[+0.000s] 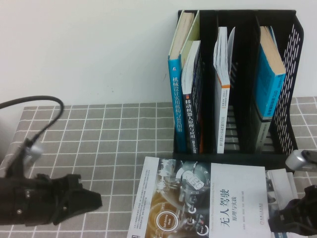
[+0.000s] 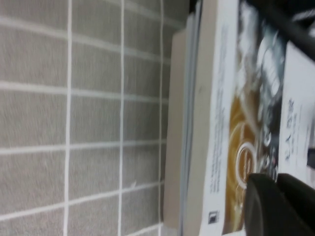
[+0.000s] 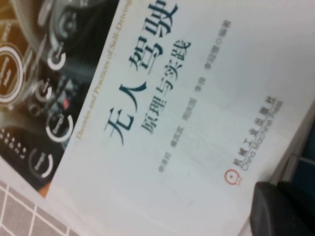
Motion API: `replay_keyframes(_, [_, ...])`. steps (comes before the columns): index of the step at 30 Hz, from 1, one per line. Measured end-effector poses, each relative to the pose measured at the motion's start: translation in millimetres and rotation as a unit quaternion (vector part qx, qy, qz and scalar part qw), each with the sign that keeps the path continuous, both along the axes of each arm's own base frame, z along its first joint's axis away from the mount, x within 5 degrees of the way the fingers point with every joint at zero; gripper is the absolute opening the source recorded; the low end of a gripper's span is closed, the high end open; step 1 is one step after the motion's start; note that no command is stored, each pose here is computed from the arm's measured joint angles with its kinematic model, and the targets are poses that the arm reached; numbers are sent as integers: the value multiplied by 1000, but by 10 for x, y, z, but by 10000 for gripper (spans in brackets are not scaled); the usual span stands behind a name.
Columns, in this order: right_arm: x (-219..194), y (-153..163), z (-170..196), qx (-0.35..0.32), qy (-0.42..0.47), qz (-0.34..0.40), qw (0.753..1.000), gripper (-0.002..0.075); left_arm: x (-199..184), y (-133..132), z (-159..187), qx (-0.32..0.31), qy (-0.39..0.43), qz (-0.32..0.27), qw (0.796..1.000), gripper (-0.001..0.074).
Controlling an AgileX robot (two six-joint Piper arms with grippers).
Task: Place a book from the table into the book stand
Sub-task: Push book with right arm, then pick up the book with your left arm
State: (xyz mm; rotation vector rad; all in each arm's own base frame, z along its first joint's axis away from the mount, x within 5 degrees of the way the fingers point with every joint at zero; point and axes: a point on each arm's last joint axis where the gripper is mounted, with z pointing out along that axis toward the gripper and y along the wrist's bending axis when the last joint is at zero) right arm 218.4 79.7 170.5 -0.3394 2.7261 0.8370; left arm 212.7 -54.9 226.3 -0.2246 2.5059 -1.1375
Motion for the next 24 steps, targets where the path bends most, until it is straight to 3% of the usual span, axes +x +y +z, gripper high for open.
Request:
replay_keyframes(3, [-9,12,12,5,1,12,1000,-3,61,-15,-127,-10,27,-13,1000,97])
replay_keyframes(9, [-32,27,18,12,9,23,1000,-3,217,-46,-375,-50,64,-8,997,469])
replay_keyframes(11, [-35,28,18,13,10,25,1000,-3,267,-70,-476,-73,76,-15,994,545])
replay_keyframes(18, [-45,30,18,13,12,31,999,-3,462,-154,-775,-151,96,-80,981,596])
replay_keyframes(24, [-53,30,17,13,14,37,999,-3,617,-160,-931,-165,99,-90,977,598])
